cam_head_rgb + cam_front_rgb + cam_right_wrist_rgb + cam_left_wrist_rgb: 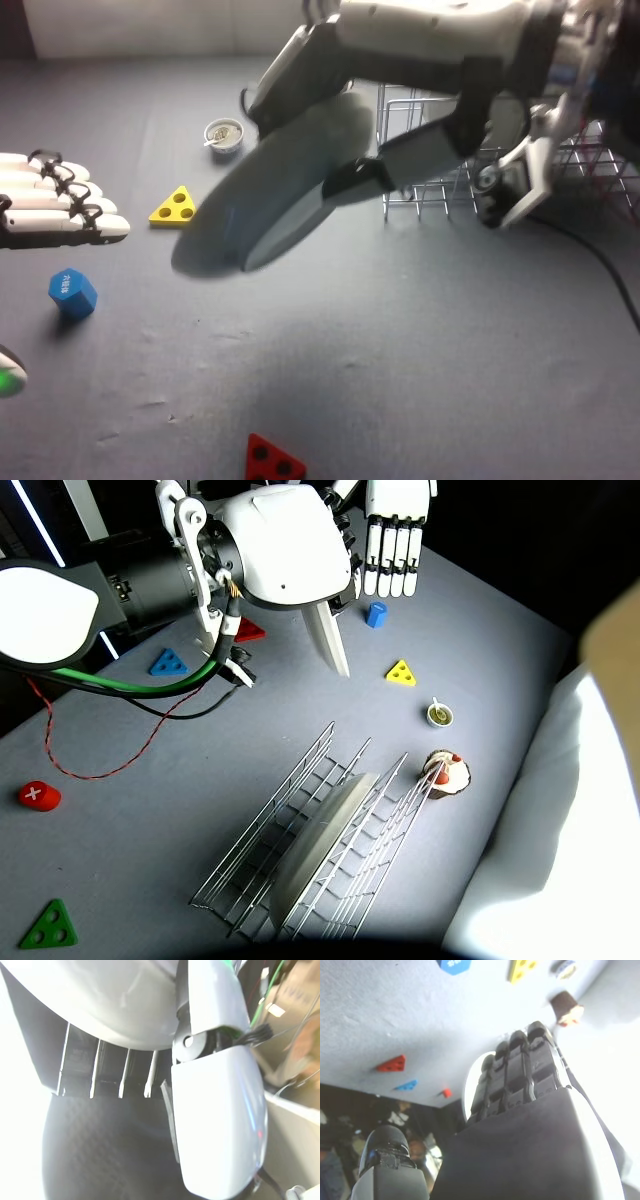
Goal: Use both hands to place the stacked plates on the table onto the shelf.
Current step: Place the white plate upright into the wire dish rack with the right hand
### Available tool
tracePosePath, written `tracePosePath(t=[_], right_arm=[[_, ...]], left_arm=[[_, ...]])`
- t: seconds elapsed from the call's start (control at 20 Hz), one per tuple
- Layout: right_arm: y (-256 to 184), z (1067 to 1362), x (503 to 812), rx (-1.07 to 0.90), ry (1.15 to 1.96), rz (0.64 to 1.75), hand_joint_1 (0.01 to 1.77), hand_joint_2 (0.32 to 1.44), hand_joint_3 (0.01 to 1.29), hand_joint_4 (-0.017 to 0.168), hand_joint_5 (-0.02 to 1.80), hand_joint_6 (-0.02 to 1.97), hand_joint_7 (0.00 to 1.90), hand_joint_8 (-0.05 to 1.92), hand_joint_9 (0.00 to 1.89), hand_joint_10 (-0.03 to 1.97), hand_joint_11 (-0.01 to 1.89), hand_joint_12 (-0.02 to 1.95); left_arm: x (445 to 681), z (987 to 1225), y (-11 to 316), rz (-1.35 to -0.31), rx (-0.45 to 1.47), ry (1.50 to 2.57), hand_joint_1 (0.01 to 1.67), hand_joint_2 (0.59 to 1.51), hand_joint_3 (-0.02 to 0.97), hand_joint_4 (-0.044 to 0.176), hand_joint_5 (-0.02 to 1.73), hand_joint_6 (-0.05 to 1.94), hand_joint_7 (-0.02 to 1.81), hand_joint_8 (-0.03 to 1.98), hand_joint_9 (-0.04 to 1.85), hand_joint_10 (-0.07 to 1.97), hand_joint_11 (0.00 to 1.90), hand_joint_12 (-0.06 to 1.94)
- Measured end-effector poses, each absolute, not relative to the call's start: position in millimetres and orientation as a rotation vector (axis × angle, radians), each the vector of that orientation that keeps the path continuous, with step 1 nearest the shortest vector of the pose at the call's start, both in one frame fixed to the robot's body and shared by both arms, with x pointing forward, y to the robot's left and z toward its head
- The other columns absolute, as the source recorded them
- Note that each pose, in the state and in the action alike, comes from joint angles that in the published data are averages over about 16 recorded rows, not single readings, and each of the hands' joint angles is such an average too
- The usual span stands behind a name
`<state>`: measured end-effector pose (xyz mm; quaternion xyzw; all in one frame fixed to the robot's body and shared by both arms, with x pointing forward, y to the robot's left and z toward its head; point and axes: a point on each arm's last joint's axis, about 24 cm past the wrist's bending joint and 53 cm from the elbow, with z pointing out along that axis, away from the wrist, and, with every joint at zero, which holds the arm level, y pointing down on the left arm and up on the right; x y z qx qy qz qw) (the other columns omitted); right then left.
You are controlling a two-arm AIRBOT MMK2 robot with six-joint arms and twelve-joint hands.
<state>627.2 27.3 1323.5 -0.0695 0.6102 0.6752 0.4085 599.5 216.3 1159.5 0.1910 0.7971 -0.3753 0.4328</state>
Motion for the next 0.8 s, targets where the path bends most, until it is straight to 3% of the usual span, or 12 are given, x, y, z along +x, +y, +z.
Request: tracePosePath(t=[0.4,0.8], right_arm=[[-16,1356,662,0.136,1.544,1.844,1.47,0.92,0.01,-0.008,0.95,0.93,1.05,0.58,1.15,0.68,1.07,1.24],[-52,1354,697,0.387,1.57,1.82,1.48,0.93,0.01,-0.008,0.93,0.97,1.02,0.61,1.12,0.71,1.05,1.29]], left_arm=[[588,1175,206,-0.934,0.544,1.942,0.1,0.966,-0.004,0.005,0.04,0.02,0.08,0.0,0.09,0.01,0.08,0.02],[581,1184,204,-0.932,0.568,1.92,0.1,0.962,-0.004,0.007,0.04,0.02,0.08,0.0,0.09,0.01,0.08,0.02]])
